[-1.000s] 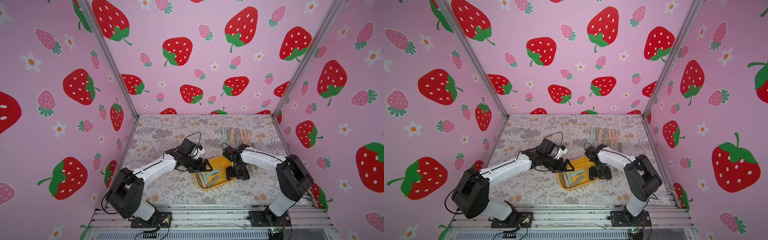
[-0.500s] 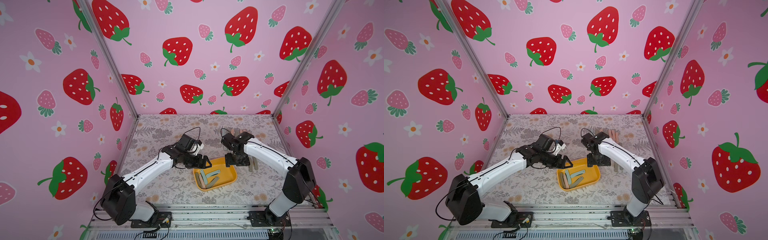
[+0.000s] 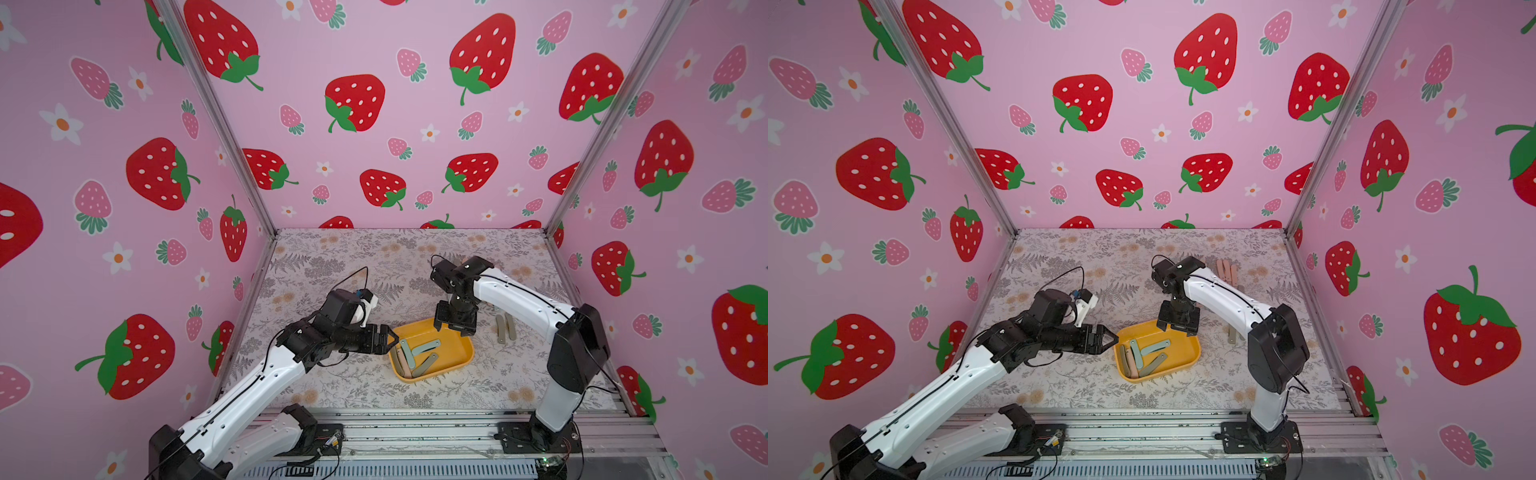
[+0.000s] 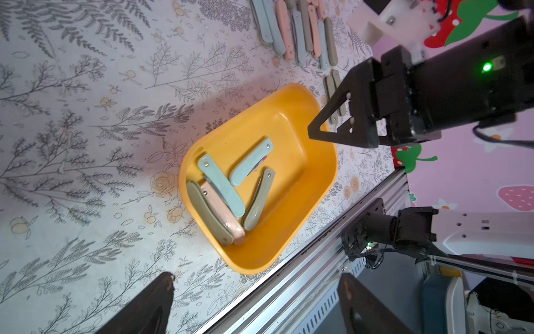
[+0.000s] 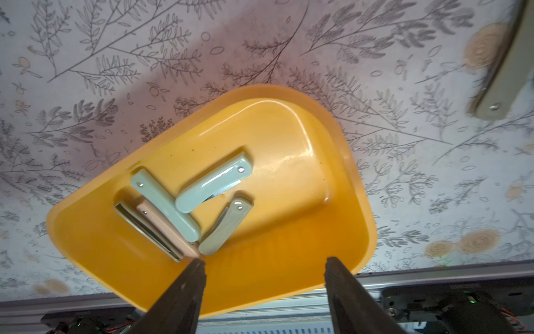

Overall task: Take the fruit knife out of the storage box
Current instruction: Pick up the fruit knife from the storage box.

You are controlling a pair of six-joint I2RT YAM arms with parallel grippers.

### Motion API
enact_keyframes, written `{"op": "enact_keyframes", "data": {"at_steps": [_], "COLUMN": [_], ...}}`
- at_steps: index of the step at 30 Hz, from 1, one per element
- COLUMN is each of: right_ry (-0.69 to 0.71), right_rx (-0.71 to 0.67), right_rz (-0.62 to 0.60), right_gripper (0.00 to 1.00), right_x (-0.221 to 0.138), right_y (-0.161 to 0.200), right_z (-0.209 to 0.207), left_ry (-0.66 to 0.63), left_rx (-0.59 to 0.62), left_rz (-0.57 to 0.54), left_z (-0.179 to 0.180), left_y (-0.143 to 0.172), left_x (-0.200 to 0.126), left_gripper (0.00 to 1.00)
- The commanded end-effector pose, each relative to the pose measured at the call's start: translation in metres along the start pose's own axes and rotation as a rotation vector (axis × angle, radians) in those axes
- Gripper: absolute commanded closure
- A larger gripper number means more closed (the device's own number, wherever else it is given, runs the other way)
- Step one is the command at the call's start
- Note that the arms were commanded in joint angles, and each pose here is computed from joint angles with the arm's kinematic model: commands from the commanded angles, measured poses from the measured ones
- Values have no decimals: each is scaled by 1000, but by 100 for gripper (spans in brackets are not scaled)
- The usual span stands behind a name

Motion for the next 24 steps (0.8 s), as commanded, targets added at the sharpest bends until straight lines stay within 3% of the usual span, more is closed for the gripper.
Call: {"op": "enact_keyframes", "data": {"at_steps": [1,13,24], "right_ry": [-47,31,62], "right_rx": [26,33,38], "right_rz": [75,146,129], "right_gripper": [41,43,45], "right_x": [10,71,94], "right_y": [8,15,8], "right_z": [23,54,64], "left_ry": [-38,-50,-35], "left_rx": [-48,-28,-24], "left_rz": [-19,-23,-22], "left_z": [7,9,6], "left_y": [12,23,20], "left_x": [-6,-18,-19], "left_gripper": [10,10,9]}}
Point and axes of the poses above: each gripper's point midway between its finger pads, its own x axis out along the fingers, its own z axis along the line the jaws close on, y = z × x, the point moved 8 cm from there along -x, back along the fingers, and after that the axes turned 8 degrees about x, right-handed, at the moved point
